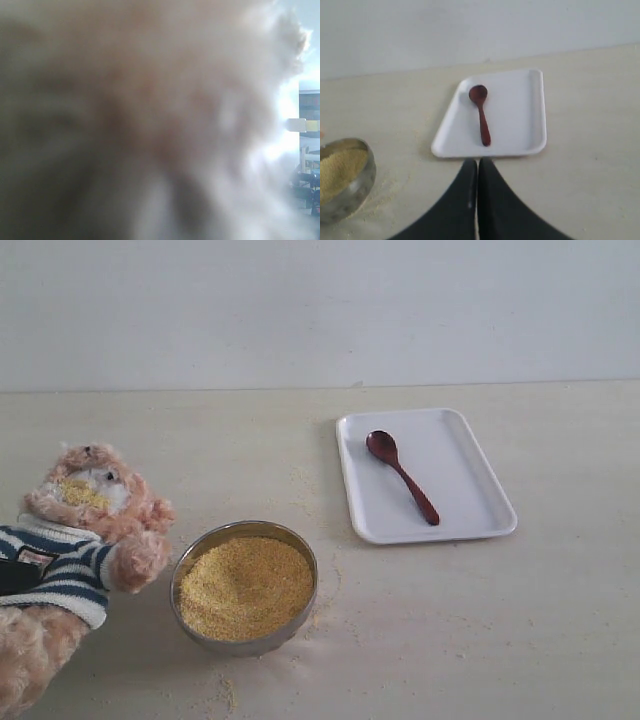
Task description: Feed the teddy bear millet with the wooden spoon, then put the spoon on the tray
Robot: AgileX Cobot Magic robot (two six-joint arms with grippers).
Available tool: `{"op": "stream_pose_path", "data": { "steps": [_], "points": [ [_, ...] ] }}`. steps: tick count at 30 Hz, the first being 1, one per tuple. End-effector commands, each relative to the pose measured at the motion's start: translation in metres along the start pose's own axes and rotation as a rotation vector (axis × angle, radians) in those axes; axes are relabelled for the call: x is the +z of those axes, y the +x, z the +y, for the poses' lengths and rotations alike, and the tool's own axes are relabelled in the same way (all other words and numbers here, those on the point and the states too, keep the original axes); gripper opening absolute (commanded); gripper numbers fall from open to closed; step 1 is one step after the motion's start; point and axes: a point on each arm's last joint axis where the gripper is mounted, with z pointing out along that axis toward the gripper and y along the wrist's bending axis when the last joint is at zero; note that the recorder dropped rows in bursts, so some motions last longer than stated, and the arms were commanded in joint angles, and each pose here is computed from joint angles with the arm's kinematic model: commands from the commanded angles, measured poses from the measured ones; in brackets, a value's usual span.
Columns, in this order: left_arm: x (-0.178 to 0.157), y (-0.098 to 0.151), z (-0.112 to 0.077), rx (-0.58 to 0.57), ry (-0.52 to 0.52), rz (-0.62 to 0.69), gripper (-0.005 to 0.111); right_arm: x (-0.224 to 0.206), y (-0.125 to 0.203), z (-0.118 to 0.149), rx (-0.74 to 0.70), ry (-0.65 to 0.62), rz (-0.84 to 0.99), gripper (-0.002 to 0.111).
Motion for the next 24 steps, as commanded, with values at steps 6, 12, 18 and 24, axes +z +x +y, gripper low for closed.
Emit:
{"op": "stream_pose_path", "data": {
  "steps": [6, 12, 18, 24],
  "points": [
    [-0.001, -0.002, -0.002, 0.004, 0.019, -0.016, 0.005, -0.02, -0.011, 0.002, -0.018, -0.049, -0.218, 0.0],
    [-0.001, -0.002, -0.002, 0.004, 0.019, -0.016, 0.005, -0.03, -0.015, 0.004, -0.046, -0.069, -0.311, 0.0],
    [-0.001, -0.002, -0.002, 0.004, 0.019, -0.016, 0.005, -0.028, -0.01, -0.002, -0.149, 0.035, -0.265, 0.0],
    [-0.001, -0.002, -0.002, 0.004, 0.019, -0.016, 0.005, -0.028, -0.007, -0.007, -0.218, 0.116, -0.23, 0.0]
  ]
}}
